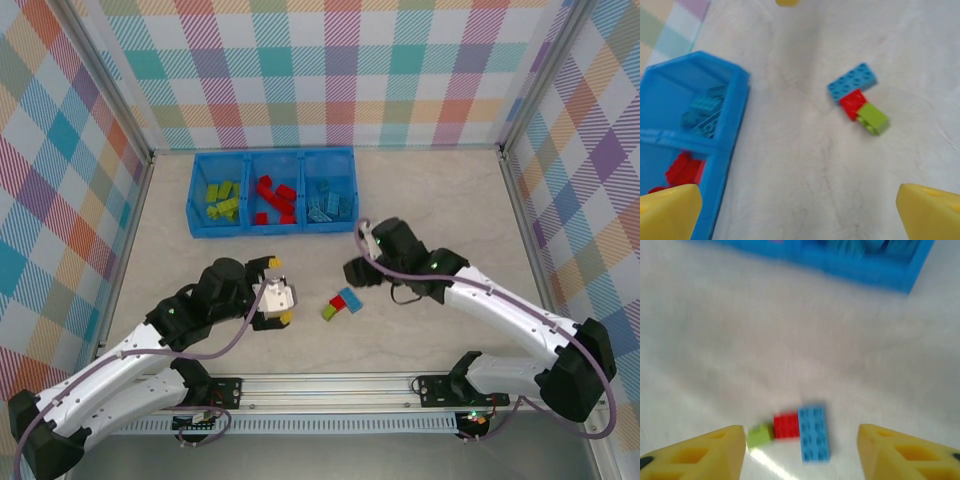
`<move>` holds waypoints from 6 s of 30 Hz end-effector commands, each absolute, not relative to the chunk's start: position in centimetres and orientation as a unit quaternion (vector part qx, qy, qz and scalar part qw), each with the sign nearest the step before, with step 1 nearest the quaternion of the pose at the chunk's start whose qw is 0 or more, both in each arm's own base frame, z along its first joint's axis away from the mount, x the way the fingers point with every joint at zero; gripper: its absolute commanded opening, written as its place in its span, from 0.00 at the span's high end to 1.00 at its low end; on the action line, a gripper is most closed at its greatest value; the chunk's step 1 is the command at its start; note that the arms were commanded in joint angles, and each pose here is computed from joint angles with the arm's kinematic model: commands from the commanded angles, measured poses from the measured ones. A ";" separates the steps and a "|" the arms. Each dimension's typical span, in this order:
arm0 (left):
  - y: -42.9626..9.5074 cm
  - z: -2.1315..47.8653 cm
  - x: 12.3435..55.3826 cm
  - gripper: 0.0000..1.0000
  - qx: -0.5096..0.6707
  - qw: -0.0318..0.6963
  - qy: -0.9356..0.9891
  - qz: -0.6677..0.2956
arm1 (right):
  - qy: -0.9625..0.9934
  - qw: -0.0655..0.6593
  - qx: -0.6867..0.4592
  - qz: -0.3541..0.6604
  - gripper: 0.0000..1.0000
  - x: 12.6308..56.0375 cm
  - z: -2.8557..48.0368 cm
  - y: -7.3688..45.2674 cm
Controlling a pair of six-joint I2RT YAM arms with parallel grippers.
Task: Sort the legos into containers by color
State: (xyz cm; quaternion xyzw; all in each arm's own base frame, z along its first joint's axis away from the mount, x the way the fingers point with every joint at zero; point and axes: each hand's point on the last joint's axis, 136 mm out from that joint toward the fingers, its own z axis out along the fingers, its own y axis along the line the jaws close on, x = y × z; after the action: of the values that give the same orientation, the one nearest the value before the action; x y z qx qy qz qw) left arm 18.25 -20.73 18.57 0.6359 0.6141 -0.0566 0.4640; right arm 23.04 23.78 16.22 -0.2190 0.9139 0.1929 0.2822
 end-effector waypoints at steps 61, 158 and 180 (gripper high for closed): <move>-14.4 27.3 27.7 0.00 0.240 0.570 0.784 0.046 | 0.915 0.365 -0.134 0.109 0.51 50.6 16.4 32.0; -1.2 17.6 50.5 0.55 -0.138 0.302 0.943 0.009 | 0.893 0.219 -0.126 0.372 0.00 17.5 21.4 20.7; -13.9 31.2 23.6 0.45 0.272 0.430 0.846 -0.157 | 0.952 0.166 -0.181 0.185 0.03 19.6 11.6 26.0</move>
State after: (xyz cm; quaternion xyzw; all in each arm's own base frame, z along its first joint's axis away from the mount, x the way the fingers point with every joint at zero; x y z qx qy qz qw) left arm 26.85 -13.51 35.05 0.1754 0.8408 -0.1781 0.4802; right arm 17.94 24.79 11.13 -0.1765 0.9534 0.2110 0.1242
